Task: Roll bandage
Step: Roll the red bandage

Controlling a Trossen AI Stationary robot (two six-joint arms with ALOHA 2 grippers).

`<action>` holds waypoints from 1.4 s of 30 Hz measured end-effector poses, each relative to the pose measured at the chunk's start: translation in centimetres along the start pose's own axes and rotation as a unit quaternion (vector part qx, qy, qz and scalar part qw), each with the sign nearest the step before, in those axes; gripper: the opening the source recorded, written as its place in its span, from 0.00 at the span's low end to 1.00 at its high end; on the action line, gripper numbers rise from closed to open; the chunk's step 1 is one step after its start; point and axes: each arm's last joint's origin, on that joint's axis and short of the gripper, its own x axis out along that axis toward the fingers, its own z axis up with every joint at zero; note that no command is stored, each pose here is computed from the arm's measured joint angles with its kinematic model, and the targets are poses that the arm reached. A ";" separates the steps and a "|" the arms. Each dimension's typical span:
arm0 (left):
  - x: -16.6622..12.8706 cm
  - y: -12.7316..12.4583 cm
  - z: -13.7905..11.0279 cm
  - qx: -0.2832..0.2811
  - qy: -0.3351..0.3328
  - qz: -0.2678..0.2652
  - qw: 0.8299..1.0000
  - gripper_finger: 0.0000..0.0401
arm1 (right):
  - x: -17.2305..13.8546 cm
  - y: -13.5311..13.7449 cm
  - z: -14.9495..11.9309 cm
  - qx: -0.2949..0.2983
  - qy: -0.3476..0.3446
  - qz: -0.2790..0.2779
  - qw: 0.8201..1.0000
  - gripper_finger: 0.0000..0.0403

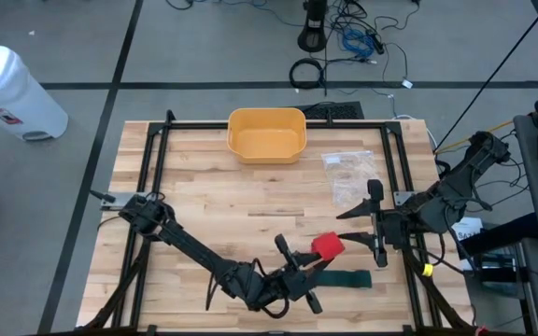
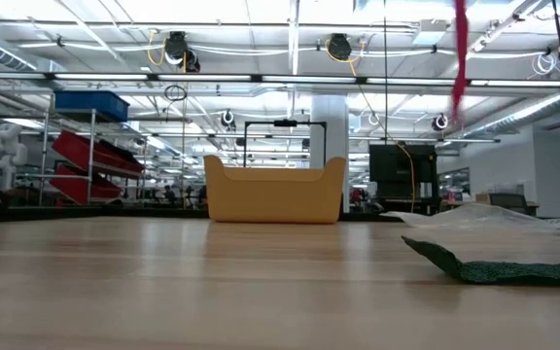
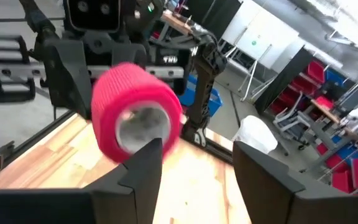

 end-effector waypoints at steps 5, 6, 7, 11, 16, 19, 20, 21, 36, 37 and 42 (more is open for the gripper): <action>-1.7 -0.3 1.4 -0.008 -0.004 -0.011 1.000 0.13 | -0.8 -0.3 -1.1 0.053 0.044 0.013 0.998 0.44; -2.0 -0.4 1.8 -0.011 -0.005 -0.013 1.000 0.13 | -1.0 -0.3 -1.4 0.068 0.056 0.017 0.996 0.44; -2.4 -0.4 2.2 -0.017 -0.008 -0.015 1.000 0.13 | -1.0 -0.2 -1.6 0.083 0.068 0.022 0.994 0.44; -4.0 -0.2 4.0 -0.034 -0.015 -0.025 0.999 0.13 | -0.7 0.8 -2.6 0.148 0.091 0.066 0.983 0.44; -6.2 -0.1 5.7 -0.050 -0.011 -0.029 0.998 0.13 | 1.0 3.9 -4.4 0.200 0.046 0.104 0.973 0.44; -7.3 0.1 6.7 -0.061 -0.008 -0.029 0.998 0.13 | 2.0 5.7 -5.5 0.214 0.003 0.109 0.971 0.44; -7.6 0.1 6.9 -0.064 -0.007 -0.031 0.997 0.13 | 2.4 6.3 -5.7 0.219 -0.016 0.108 0.970 0.44; -7.9 0.0 7.1 -0.065 -0.007 -0.032 0.997 0.13 | 2.9 6.8 -6.0 0.221 -0.034 0.106 0.969 0.44; -10.2 -0.8 7.6 -0.067 0.014 -0.036 0.997 0.13 | 9.2 12.3 -10.0 0.218 -0.064 0.062 0.972 0.59; -10.5 -0.9 7.7 -0.070 0.015 -0.037 0.997 0.13 | 9.3 12.5 -10.1 0.223 -0.062 0.065 0.971 0.59; -11.7 -1.2 8.1 -0.075 0.013 -0.048 0.996 0.13 | 9.8 13.3 -10.7 0.247 -0.060 0.089 0.963 0.58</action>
